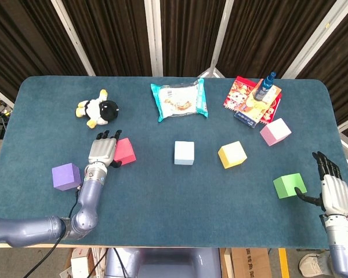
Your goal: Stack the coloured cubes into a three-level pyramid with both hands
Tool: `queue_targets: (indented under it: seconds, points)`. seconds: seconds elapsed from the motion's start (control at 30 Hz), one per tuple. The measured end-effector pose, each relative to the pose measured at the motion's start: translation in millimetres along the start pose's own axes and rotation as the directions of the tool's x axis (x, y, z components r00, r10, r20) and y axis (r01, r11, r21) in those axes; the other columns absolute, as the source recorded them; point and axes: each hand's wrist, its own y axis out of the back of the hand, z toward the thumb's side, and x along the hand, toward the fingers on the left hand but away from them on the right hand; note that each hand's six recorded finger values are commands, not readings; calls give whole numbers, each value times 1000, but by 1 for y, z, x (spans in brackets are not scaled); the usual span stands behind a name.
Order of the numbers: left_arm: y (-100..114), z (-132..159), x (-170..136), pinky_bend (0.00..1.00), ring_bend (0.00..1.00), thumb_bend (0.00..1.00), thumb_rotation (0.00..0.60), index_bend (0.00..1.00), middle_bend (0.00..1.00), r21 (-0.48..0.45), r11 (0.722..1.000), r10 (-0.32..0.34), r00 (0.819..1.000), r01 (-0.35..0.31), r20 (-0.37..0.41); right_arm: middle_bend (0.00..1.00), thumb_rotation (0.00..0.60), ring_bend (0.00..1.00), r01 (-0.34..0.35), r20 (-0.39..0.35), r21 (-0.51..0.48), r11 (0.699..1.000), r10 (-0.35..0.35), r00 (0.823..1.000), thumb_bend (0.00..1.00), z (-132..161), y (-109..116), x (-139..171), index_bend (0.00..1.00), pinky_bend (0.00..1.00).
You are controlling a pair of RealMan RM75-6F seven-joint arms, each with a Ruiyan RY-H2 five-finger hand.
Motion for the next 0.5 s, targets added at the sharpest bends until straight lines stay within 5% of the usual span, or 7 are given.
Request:
queue_targets:
  seconds: [0.27, 0.5]
  points:
    - [14, 26, -2, 83, 25, 394, 600, 107, 331, 32, 997, 60, 989, -65, 132, 0, 600, 0, -3, 14, -14, 1000, 3, 1000, 257, -1, 0, -1, 0, 0]
    - [15, 53, 0, 83, 25, 394, 600, 108, 331, 52, 998, 23, 965, -37, 260, 0, 600, 0, 0, 19, -26, 1000, 1, 1000, 257, -2, 1, -1, 0, 0]
